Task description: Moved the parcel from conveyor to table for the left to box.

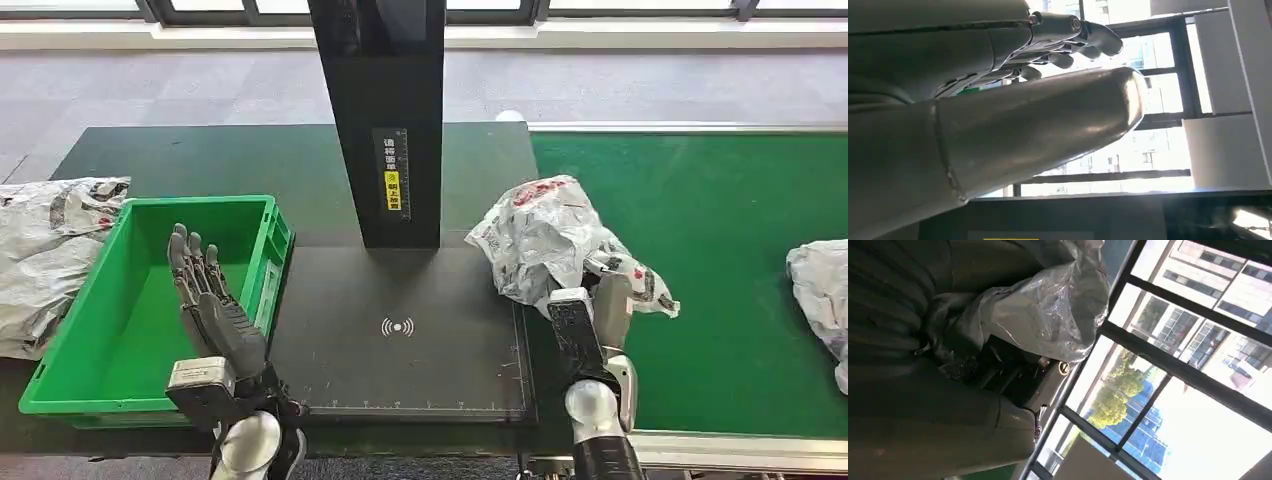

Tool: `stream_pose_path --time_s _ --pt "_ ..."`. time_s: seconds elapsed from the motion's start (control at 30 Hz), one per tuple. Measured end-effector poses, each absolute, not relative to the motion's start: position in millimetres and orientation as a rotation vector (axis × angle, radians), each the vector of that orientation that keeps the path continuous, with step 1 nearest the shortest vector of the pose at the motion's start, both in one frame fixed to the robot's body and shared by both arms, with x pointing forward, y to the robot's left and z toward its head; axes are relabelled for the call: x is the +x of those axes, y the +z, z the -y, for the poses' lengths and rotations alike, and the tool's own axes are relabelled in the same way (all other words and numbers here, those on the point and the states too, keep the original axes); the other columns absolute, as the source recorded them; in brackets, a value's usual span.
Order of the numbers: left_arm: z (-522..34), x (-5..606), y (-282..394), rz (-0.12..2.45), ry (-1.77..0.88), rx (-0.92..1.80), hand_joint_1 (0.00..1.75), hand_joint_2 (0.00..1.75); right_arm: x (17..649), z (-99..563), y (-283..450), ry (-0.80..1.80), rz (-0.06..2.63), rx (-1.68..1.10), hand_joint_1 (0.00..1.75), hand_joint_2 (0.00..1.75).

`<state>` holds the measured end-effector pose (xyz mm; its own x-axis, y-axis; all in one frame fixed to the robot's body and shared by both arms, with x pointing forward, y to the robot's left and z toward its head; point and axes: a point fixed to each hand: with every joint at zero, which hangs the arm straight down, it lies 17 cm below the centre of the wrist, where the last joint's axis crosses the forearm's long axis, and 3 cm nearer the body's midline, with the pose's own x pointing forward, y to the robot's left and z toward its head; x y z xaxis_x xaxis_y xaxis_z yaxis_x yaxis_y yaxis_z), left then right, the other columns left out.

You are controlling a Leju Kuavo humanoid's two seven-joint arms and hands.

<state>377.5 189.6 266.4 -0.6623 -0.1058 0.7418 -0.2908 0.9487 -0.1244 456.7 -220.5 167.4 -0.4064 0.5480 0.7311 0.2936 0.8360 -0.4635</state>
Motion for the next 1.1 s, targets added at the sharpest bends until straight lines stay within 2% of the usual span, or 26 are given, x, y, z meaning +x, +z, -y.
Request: stream_pose_path --time_s 0.37,0.53,0.73,0.9,1.1 --pt "-191 374 269 2.298 0.301 0.278 0.00 0.00 451 210 180 0.310 2.066 -0.571 1.75 1.75" --pt "-188 374 270 2.302 0.291 0.263 0.00 0.00 445 163 188 0.358 2.133 -0.387 1.75 1.75" --pt "-195 380 284 2.319 0.361 0.267 0.00 0.00 430 55 222 0.452 2.242 -0.074 1.75 1.75" --pt "-191 395 300 2.349 0.385 0.231 0.00 0.00 423 4 214 0.430 2.136 0.210 1.75 1.75" --pt "-183 410 309 2.363 0.375 0.193 0.00 0.00 421 -20 189 0.484 2.057 0.283 1.75 1.75"
